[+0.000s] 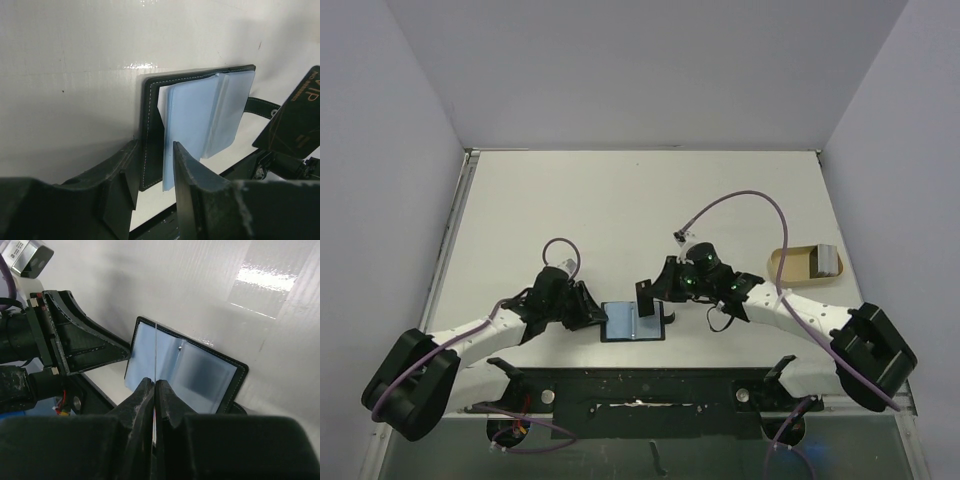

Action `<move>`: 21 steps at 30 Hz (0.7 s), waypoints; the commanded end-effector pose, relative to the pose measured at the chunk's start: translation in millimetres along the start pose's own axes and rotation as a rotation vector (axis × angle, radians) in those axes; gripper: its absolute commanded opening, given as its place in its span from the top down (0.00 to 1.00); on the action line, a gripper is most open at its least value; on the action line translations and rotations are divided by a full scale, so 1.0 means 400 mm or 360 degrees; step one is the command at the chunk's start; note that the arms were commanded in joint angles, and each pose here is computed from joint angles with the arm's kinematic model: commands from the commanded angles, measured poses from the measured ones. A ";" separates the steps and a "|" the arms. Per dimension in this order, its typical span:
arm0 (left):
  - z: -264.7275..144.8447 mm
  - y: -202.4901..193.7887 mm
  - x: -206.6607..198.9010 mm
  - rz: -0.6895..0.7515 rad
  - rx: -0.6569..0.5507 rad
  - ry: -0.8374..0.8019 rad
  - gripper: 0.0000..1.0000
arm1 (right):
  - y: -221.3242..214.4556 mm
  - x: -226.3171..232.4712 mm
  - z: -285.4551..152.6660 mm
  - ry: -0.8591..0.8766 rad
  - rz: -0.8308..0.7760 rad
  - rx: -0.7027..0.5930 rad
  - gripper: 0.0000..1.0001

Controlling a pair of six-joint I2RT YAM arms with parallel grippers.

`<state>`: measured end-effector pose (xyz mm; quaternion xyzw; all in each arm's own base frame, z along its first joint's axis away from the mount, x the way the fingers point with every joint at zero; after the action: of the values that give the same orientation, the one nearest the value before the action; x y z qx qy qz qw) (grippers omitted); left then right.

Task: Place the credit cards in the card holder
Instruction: Insert the credit card into the card holder.

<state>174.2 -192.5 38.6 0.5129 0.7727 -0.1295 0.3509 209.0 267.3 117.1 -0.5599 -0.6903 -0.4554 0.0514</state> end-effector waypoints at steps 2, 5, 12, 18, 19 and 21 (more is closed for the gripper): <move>0.011 0.005 -0.026 -0.0006 -0.0009 -0.0104 0.75 | 0.015 0.043 0.037 0.0145 0.0086 -0.0075 1.00; 0.012 0.004 -0.023 -0.0004 -0.0012 -0.0096 0.82 | -0.007 0.033 0.052 0.0148 0.0114 -0.0036 1.00; 0.015 -0.001 -0.010 -0.0013 -0.0016 -0.0082 0.98 | -0.065 0.001 0.082 0.0143 0.0202 0.0065 1.00; 0.016 -0.004 -0.007 -0.0020 -0.0012 -0.0079 1.00 | -0.094 -0.019 0.097 0.0127 0.0249 0.0107 0.98; 0.016 -0.004 -0.007 -0.0020 -0.0014 -0.0080 1.00 | -0.099 -0.022 0.099 0.0121 0.0253 0.0115 0.98; 0.014 -0.004 -0.008 -0.0023 -0.0019 -0.0085 1.00 | -0.106 -0.029 0.102 0.0106 0.0257 0.0127 0.97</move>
<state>170.1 -193.2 28.9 0.5053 0.7768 -0.1386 0.3493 191.0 279.3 53.7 -0.6081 -0.6666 -0.4119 0.1275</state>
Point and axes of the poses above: each gripper's point midway between its finger pads, its own z axis out along the fingers, its own x axis along the line the jaws close on, y = z × x, the point moved 2 cm from there along -z, back along the fingers, and after that the axes turned 6 degrees about -z, right-handed, at the moved point
